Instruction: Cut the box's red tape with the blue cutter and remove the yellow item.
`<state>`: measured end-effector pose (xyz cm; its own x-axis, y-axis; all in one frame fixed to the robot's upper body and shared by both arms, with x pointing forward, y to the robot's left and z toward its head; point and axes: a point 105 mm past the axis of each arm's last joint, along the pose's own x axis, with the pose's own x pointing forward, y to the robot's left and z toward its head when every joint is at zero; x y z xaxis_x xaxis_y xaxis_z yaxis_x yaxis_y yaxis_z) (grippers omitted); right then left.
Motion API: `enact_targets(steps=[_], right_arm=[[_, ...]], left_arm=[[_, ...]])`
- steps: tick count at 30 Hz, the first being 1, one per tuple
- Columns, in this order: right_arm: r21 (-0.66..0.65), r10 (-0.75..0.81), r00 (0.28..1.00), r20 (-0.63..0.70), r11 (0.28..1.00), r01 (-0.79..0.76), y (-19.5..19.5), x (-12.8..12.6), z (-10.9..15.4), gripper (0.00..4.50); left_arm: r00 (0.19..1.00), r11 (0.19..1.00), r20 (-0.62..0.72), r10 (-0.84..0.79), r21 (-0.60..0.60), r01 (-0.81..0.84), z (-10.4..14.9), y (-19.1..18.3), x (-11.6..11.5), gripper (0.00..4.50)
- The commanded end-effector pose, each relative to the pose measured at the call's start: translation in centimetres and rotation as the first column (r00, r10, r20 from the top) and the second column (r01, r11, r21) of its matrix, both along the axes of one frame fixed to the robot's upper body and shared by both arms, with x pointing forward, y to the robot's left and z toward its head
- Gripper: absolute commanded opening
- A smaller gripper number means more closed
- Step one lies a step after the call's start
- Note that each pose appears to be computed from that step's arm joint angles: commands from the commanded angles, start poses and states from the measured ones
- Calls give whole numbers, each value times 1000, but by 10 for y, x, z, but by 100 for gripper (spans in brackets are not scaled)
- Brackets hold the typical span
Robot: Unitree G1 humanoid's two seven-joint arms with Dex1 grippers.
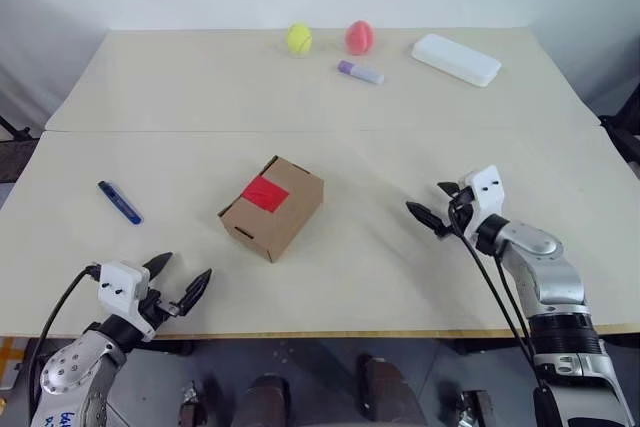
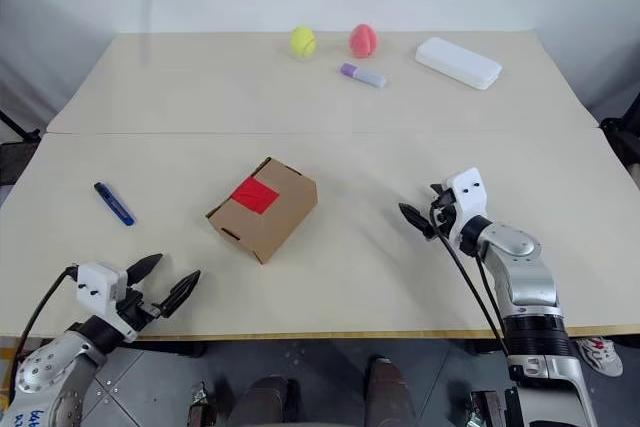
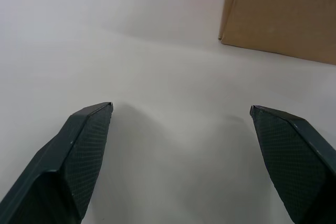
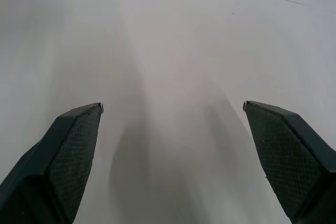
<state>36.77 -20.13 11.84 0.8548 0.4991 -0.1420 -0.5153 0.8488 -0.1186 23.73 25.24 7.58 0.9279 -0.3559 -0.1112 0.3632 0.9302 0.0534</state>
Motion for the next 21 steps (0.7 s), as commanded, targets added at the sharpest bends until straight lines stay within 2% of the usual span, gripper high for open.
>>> enact_targets(steps=[1,4,7,9,10,13,16,21], right_arm=[[5,18,998,54,1000,-18,6,2,15,450],[15,11,999,49,1000,-12,8,5,18,450],[-13,-19,999,26,1000,19,7,12,19,450],[-23,-16,1000,18,1000,17,13,17,25,450],[-7,8,1000,16,1000,-8,19,18,31,450],[2,99,995,-15,995,-99,35,17,39,389],[-7,135,990,-34,991,-136,44,16,42,277],[-41,249,968,20,968,-248,75,27,57,106]], left_arm=[[999,1000,34,-15,8,14,7,-5,-1,444],[998,998,21,60,-11,-60,6,0,3,444],[991,992,-46,128,6,-128,0,5,7,444],[998,998,34,54,-17,-54,13,-2,11,444],[997,999,51,53,11,-54,15,1,13,444],[996,998,51,69,-13,-69,18,1,19,386],[998,998,52,47,-50,-44,22,-4,19,288],[998,989,-2,-61,-136,60,19,-19,12,131]])
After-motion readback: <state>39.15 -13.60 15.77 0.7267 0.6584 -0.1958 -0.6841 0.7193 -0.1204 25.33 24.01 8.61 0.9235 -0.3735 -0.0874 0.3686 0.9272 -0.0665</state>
